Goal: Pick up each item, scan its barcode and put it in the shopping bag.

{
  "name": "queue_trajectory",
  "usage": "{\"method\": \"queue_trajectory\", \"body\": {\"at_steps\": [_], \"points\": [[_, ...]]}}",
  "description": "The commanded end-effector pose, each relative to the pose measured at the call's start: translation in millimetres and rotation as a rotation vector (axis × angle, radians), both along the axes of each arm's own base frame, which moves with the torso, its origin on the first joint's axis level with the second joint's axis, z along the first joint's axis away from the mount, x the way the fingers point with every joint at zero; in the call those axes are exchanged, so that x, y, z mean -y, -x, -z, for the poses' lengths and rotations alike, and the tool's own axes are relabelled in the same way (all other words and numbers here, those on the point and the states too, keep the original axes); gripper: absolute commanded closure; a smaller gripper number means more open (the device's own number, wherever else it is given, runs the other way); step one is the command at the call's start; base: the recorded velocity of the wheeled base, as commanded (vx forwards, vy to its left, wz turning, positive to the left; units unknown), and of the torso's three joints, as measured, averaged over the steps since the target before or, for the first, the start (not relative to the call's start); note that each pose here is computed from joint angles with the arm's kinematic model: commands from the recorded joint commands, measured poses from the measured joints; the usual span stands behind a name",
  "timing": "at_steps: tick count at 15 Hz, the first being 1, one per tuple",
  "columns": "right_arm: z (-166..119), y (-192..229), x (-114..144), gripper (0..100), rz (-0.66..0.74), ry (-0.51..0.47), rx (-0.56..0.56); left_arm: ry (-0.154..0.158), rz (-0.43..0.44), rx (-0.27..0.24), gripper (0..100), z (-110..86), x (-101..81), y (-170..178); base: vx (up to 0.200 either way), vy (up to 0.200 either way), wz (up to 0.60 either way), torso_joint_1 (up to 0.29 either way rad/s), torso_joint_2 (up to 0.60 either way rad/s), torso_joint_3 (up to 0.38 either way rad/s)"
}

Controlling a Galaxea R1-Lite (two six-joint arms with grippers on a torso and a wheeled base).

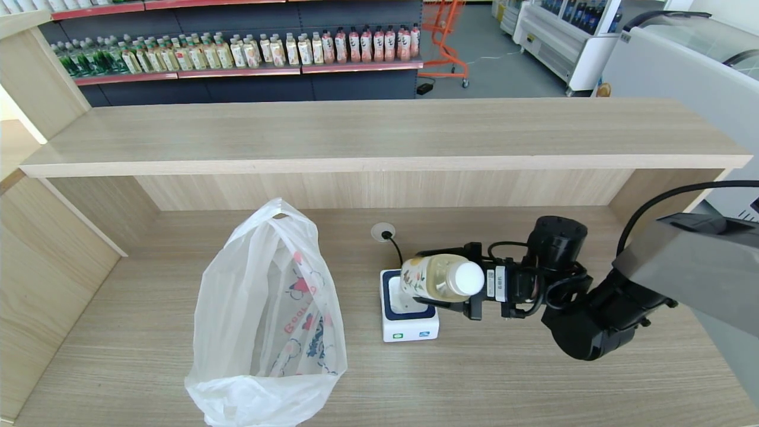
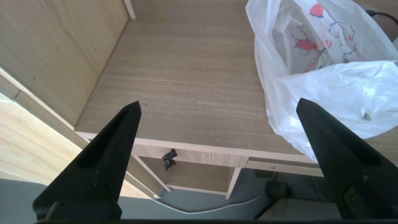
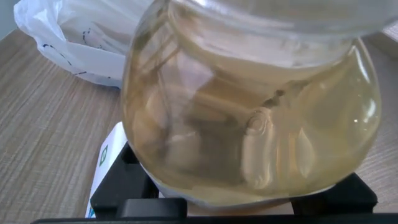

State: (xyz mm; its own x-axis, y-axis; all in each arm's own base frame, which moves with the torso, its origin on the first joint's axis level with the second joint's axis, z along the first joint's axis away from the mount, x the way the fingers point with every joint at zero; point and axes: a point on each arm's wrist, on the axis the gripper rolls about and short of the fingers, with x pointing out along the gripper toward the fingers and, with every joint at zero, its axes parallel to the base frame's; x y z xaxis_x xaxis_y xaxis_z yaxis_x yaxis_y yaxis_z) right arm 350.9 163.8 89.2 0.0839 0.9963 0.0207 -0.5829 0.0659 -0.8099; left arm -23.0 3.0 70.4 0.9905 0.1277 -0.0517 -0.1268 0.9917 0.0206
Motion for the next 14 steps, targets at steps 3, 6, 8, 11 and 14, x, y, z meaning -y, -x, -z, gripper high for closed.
{"method": "queue_trajectory", "body": {"at_steps": [3, 6, 8, 11, 14], "points": [[9, -7, -4, 100, -0.013, -0.012, 0.005, 0.000, -0.001, 0.000, 0, 0.0, 0.0, 0, 0.000, 0.000, 0.00, 0.000, 0.00, 0.000], [10, -12, -6, 100, -0.017, -0.032, 0.015, 0.000, -0.001, 0.000, 0, 0.0, 0.0, 0, 0.000, 0.000, 0.00, 0.000, 0.00, 0.000], [12, -12, -7, 100, -0.024, -0.045, 0.018, 0.000, -0.001, 0.000, 0, 0.0, 0.0, 0, 0.000, 0.000, 0.00, 0.000, 0.00, 0.000], [21, -12, -13, 100, -0.042, -0.054, -0.026, 0.000, -0.001, 0.000, 0, 0.0, 0.0, 0, 0.000, 0.000, 0.00, 0.000, 0.00, 0.000], [22, -13, -14, 100, -0.043, -0.054, -0.028, 0.000, -0.001, 0.000, 0, 0.0, 0.0, 0, 0.000, 0.000, 0.00, 0.000, 0.00, 0.000]]}}
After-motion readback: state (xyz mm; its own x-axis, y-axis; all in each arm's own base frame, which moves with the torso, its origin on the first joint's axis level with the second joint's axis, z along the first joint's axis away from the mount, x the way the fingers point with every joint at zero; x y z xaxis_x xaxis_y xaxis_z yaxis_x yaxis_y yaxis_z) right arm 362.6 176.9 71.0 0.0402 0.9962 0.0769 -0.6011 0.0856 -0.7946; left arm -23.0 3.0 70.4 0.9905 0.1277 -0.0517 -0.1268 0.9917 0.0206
